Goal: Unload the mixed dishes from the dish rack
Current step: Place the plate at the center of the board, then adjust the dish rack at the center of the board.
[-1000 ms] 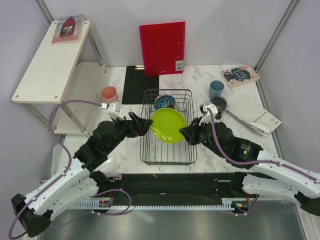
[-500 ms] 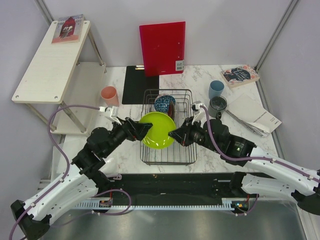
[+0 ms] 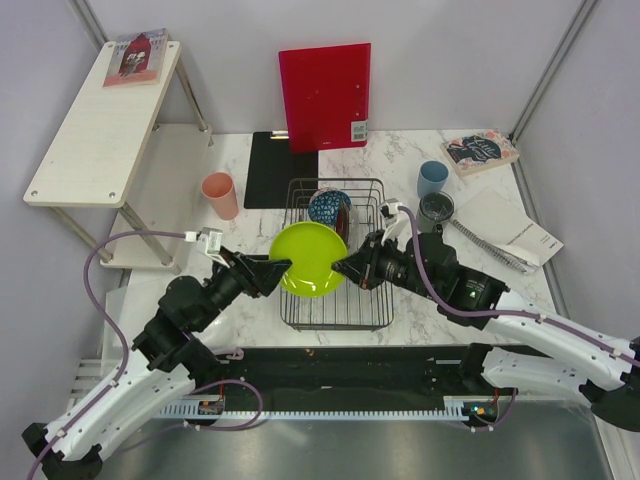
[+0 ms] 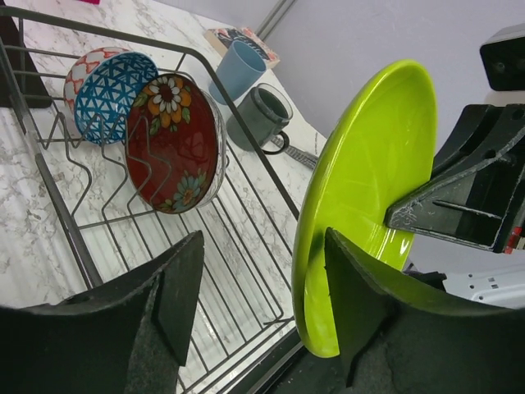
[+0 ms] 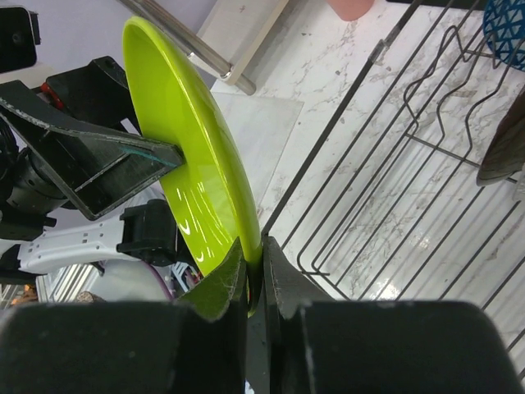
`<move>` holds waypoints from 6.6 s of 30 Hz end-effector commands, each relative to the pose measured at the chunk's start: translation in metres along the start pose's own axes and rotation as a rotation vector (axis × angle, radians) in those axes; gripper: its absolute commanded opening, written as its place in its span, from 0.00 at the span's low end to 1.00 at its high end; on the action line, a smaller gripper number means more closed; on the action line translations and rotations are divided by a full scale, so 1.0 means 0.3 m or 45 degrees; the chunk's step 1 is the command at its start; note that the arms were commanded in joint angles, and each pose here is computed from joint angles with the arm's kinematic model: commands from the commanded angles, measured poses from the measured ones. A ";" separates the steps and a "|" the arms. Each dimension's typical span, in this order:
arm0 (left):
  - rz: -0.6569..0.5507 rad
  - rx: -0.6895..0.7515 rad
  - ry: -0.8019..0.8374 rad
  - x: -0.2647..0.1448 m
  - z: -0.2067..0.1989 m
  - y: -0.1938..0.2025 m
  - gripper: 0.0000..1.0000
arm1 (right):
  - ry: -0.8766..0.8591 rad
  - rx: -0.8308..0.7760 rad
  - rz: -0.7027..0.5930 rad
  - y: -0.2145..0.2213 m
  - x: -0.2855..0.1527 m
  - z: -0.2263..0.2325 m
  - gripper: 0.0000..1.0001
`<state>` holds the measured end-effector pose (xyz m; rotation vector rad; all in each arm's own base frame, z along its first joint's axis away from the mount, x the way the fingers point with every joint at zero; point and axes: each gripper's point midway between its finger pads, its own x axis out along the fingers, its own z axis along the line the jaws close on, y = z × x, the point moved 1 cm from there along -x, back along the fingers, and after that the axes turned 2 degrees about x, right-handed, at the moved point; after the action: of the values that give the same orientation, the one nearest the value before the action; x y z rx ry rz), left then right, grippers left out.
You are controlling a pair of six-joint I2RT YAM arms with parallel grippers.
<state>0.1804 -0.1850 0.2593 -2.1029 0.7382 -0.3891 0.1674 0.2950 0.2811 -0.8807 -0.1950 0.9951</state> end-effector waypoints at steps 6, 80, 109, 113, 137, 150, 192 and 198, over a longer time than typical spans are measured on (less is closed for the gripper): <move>-0.023 0.015 0.008 -0.011 0.000 -0.010 0.30 | -0.164 0.038 0.013 -0.022 0.029 0.095 0.00; 0.088 -0.422 -1.228 0.103 0.818 0.096 0.02 | 0.219 -0.179 -0.115 0.000 -0.078 -0.172 0.82; 0.409 -0.469 -1.529 -0.038 0.874 0.219 0.87 | 0.262 -0.208 -0.095 0.020 -0.052 -0.204 0.82; 0.369 -0.474 -1.443 -0.030 0.815 0.167 0.98 | 0.276 -0.220 -0.104 0.005 -0.050 -0.203 0.82; 0.408 -0.086 -0.931 0.205 0.420 0.081 0.99 | 1.223 -0.299 0.023 -0.066 -0.045 -0.754 0.76; 0.481 -0.069 -1.006 0.223 0.462 0.182 0.96 | 1.150 -0.235 0.157 0.043 0.078 -0.814 0.54; 0.738 0.080 -0.712 0.557 0.269 0.439 0.02 | 1.435 -0.057 0.106 0.024 -0.109 -1.028 0.00; 0.722 0.099 -0.701 0.536 0.257 0.415 0.12 | 1.402 -0.053 0.073 -0.003 -0.105 -1.007 0.09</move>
<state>0.2829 -0.2652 0.1064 -1.6312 0.9008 0.5904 0.3028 0.1039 0.0986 -1.4187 0.7212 0.4981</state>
